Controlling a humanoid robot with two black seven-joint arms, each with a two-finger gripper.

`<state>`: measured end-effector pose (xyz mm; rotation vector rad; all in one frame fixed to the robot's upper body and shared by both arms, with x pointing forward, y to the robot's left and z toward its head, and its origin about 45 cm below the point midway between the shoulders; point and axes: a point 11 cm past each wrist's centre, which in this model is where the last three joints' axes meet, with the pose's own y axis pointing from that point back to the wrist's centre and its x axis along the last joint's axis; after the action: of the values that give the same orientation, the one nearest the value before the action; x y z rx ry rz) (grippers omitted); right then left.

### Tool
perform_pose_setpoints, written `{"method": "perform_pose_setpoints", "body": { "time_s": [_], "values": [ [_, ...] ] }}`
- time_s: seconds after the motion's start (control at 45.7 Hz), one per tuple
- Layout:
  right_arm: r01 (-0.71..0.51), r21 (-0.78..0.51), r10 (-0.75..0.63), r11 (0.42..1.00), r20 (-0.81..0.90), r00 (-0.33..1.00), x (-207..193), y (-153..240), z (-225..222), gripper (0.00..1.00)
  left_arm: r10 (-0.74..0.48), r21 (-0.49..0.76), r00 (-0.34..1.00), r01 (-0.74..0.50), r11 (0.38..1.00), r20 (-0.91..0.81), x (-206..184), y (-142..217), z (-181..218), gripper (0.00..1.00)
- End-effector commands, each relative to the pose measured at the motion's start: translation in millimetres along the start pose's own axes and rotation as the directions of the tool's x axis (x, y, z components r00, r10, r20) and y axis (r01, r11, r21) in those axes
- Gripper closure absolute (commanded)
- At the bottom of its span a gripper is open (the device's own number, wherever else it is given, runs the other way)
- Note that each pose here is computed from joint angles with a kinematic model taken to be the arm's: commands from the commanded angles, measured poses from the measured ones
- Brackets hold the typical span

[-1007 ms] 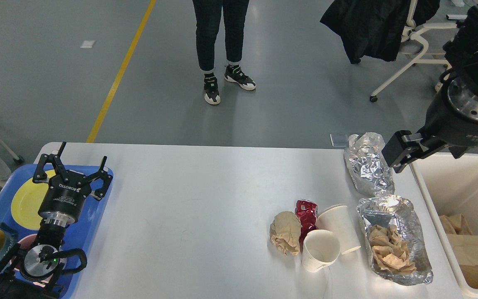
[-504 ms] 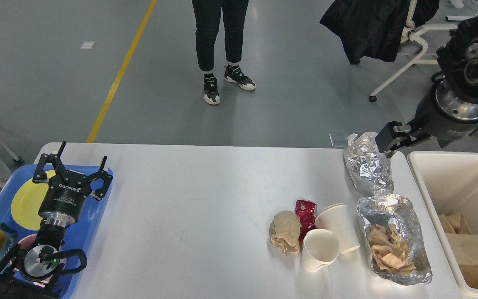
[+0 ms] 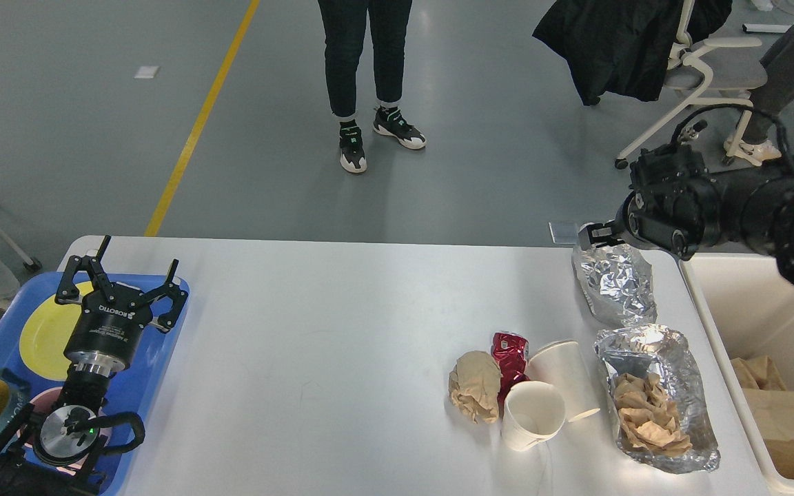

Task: Tidy desktop
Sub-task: 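Lower the right gripper onto the foil packet and grasp it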

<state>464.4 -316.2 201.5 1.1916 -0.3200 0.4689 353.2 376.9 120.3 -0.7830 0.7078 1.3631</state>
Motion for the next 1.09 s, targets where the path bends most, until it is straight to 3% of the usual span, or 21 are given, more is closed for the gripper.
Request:
{"method": "perform_pose_setpoints", "body": {
  "time_s": [0.0, 0.241, 0.46, 0.547, 0.635, 0.81, 0.964, 1.073],
  "values": [
    [-0.128, -0.001, 0.128, 0.992, 0.005, 0.992, -14.0, -31.3, -19.4, 0.00, -0.001, -0.001, 1.000, 0.001, 1.000, -0.001, -0.2, 0.0, 0.1, 0.04],
    [-0.242, 0.003, 0.242, 0.970, -0.027, 0.970, -54.9, -68.7, -54.3, 0.01, -0.003, 0.000, 1.000, 0.003, 1.000, -0.001, -0.1, 0.2, 0.0, 0.04],
    [-0.226, 0.020, 0.227, 0.974, -0.044, 0.973, -87.6, -81.8, -71.2, 0.01, -0.005, 0.001, 1.000, 0.005, 1.000, 0.000, -0.4, 0.0, 0.3, 0.04],
    [-0.239, 0.023, 0.240, 0.971, -0.039, 0.970, -94.3, -84.3, -73.7, 0.04, -0.004, -0.001, 1.000, 0.004, 1.000, 0.000, -0.4, 0.0, 0.7, 0.04],
    [-0.246, 0.021, 0.247, 0.969, -0.037, 0.968, -95.6, -85.0, -72.9, 0.19, -0.003, 0.001, 1.000, 0.003, 1.000, 0.000, 0.0, 0.2, 0.3, 0.04],
    [-0.234, 0.018, 0.235, 0.972, -0.037, 0.971, -104.8, -88.2, -72.2, 0.21, -0.005, 0.001, 1.000, 0.005, 1.000, 0.000, -0.4, 0.0, 0.3, 0.04],
    [-0.215, 0.016, 0.216, 0.976, -0.044, 0.975, -119.1, -92.8, -71.7, 0.32, -0.005, 0.000, 1.000, 0.005, 1.000, 0.000, -0.5, -0.3, 0.5, 0.04],
    [-0.212, 0.014, 0.212, 0.977, -0.044, 0.976, -120.8, -93.4, -70.9, 0.33, -0.003, 0.001, 1.000, 0.003, 1.000, 0.000, 0.0, 0.2, 0.3, 0.04]
  ]
}}
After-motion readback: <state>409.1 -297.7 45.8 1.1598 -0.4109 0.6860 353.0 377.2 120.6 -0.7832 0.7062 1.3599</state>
